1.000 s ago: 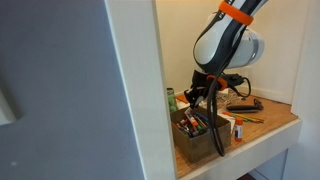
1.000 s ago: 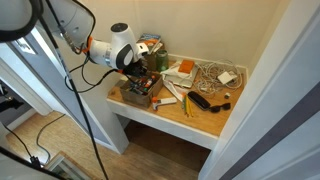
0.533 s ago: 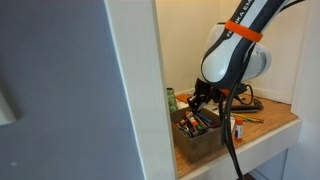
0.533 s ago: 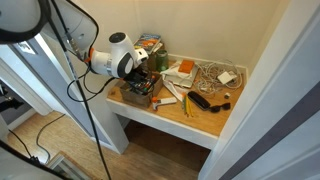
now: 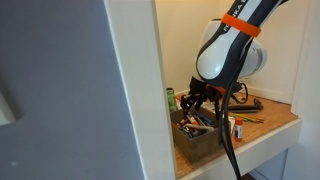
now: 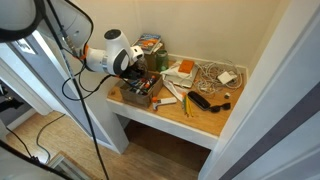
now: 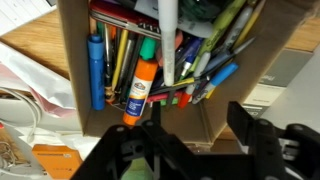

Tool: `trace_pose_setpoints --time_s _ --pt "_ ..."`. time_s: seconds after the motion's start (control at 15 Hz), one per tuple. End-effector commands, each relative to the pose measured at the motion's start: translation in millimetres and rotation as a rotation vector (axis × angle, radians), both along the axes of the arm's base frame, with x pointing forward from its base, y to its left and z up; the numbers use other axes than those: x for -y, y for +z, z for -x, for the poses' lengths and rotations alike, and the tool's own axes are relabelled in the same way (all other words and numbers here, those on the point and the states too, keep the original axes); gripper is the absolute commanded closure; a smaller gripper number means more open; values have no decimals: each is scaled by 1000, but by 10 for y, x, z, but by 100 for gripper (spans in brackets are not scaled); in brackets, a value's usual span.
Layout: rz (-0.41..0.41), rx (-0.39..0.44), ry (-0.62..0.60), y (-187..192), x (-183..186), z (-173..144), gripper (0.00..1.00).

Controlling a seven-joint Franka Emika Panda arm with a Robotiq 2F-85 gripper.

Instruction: Put the white object in the brown box

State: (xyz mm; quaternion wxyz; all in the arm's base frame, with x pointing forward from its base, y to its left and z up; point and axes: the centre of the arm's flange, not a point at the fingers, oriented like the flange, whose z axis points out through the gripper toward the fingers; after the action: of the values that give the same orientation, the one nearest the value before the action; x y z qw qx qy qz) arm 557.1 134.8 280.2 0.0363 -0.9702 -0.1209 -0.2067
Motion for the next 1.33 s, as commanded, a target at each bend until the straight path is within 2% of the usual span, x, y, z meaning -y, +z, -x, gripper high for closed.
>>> trace_pose_setpoints --time_s 0.0,0.4,0.73,1.07,1.13,1.27 --pt "-10 -56 38 572 16 55 1" --pt "70 -225 17 1257 421 -8 0" --pt "95 -366 -55 1576 925 36 0" --pt "73 -413 -172 1696 1298 173 0" --pt "68 -403 -133 1610 1219 103 0" --pt "64 -404 -152 1635 1306 116 0"
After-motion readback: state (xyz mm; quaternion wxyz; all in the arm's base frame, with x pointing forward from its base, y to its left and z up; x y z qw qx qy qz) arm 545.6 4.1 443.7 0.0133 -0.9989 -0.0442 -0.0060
